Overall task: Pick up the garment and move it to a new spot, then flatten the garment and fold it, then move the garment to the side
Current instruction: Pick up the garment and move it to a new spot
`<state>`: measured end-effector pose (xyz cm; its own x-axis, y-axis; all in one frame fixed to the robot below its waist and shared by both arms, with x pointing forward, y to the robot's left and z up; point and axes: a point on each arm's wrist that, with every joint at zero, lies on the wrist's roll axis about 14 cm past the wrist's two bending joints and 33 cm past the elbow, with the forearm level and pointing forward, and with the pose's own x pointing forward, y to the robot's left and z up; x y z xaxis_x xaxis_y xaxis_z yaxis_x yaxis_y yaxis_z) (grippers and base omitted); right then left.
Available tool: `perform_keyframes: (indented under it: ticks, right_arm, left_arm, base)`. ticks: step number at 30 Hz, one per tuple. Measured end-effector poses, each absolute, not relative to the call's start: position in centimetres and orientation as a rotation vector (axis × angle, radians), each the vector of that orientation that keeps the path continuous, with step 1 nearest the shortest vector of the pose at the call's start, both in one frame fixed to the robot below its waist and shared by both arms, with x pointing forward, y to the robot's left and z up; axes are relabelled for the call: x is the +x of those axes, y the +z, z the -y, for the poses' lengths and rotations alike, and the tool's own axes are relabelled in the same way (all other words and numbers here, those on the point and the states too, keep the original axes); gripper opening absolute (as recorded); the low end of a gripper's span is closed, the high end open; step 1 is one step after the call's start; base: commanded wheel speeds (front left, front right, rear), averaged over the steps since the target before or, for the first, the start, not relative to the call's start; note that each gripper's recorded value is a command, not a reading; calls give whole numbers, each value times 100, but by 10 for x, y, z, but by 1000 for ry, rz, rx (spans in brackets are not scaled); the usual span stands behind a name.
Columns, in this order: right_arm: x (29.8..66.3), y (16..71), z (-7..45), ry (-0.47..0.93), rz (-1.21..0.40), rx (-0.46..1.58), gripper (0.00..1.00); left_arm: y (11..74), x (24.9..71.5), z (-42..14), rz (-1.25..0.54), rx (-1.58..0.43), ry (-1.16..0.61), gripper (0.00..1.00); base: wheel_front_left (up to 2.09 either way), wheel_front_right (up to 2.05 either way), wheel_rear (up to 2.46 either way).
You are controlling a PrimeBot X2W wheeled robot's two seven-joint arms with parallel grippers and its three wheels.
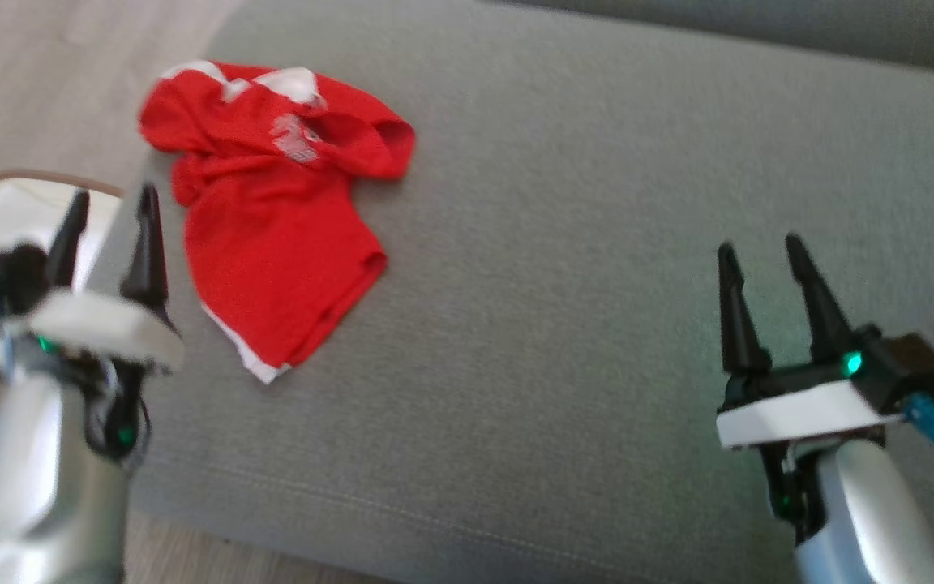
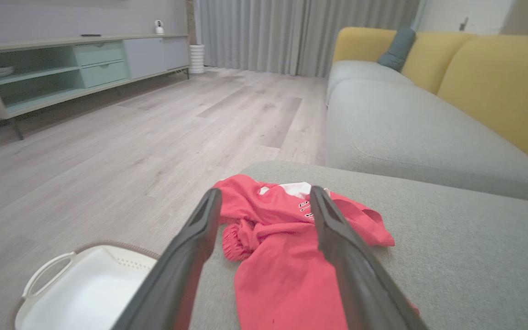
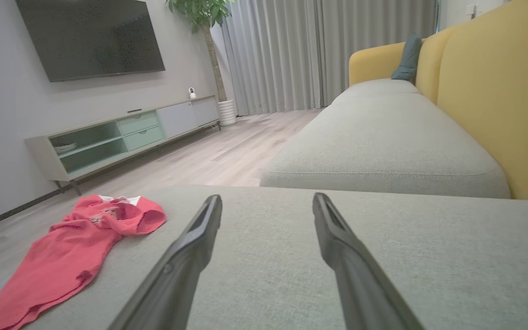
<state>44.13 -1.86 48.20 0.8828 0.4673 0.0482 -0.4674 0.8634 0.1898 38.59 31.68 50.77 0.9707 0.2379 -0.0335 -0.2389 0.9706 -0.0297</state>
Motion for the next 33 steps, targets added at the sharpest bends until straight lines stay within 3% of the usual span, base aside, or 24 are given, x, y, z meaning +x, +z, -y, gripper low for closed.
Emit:
perform_keyframes:
  ticks: [6,14,22,27,28,29,30,33]
  right_arm:
    - [464,475,42,420,6,189,100]
    - [479,455,71,343,-22,175,100]
    - [481,440,93,285,-48,163,100]
    - [482,435,102,264,-58,157,100]
    - [482,435,103,260,-58,156,100]
    - [482,435,104,258,-57,155,100]
    - [482,436,105,255,-55,154,100]
    - [481,440,106,252,-46,152,100]
  left_arm:
    - [467,441,-305,-268,52,123,100]
    - [400,478,-299,-599,161,16,100]
    - [355,484,-297,-818,159,0,100]
    - [348,493,-303,-858,170,9,100]
    - [346,494,-303,-869,167,10,82]
    - [345,493,-301,-883,159,9,23]
    - [343,492,-299,-891,153,5,0]
    - [345,492,-294,-889,164,-17,0]
  base:
    - [0,0,0]
    - [0,0,0]
    - [0,0,0]
    - [0,0,0]
    - [0,0,0]
    - [0,0,0]
    - [0,0,0]
    - [0,0,0]
